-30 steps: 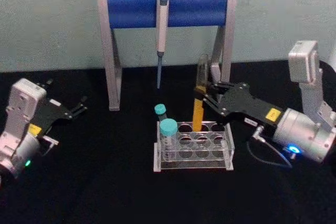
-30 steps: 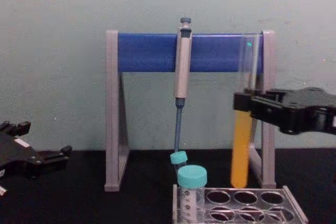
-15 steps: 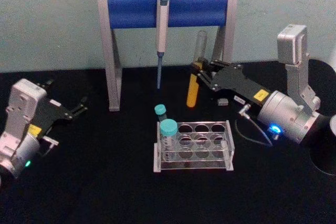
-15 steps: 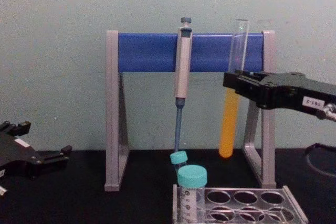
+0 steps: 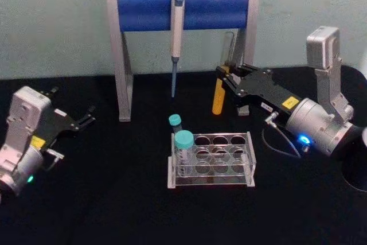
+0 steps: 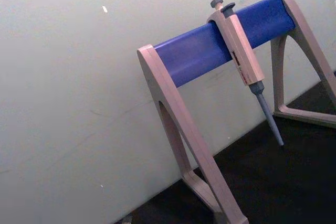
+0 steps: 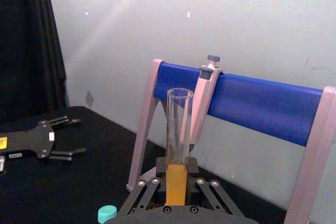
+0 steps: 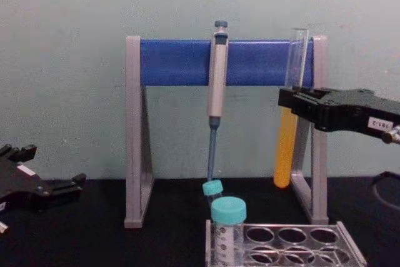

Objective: Pick up the test tube from the test tube rack, shake it, then place it back into the test tube rack.

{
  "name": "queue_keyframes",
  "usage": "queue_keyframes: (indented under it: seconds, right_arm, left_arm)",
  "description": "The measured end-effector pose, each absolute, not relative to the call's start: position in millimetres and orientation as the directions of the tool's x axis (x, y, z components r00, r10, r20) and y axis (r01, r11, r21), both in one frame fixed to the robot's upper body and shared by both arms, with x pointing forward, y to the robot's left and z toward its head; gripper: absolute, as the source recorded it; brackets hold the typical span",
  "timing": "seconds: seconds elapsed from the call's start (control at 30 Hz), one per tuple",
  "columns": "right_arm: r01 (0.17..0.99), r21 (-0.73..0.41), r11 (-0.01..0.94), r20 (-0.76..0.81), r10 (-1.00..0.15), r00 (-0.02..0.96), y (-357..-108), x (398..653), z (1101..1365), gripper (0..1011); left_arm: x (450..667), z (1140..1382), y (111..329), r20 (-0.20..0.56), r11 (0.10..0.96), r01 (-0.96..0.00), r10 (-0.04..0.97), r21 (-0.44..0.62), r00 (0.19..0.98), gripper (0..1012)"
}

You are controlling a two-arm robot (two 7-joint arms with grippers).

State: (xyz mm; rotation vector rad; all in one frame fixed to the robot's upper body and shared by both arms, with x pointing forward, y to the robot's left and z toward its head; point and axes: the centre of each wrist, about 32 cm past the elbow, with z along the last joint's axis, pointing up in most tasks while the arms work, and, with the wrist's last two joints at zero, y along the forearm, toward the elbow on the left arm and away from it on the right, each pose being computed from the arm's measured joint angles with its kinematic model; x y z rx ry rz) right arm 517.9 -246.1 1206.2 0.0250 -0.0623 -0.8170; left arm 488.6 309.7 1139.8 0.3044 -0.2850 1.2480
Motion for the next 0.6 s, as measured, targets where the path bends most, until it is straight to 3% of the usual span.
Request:
queue_keyframes:
  seconds: [0.6]
  right_arm:
    - [0.745,0.033,0.666,0.075,-0.745,0.662,-255.0,511.9,1207.7,221]
  left_arm:
    - [488.6,1139.8,309.7,0.374,0.287,-0.955,0.88,0.07,0.292,1002]
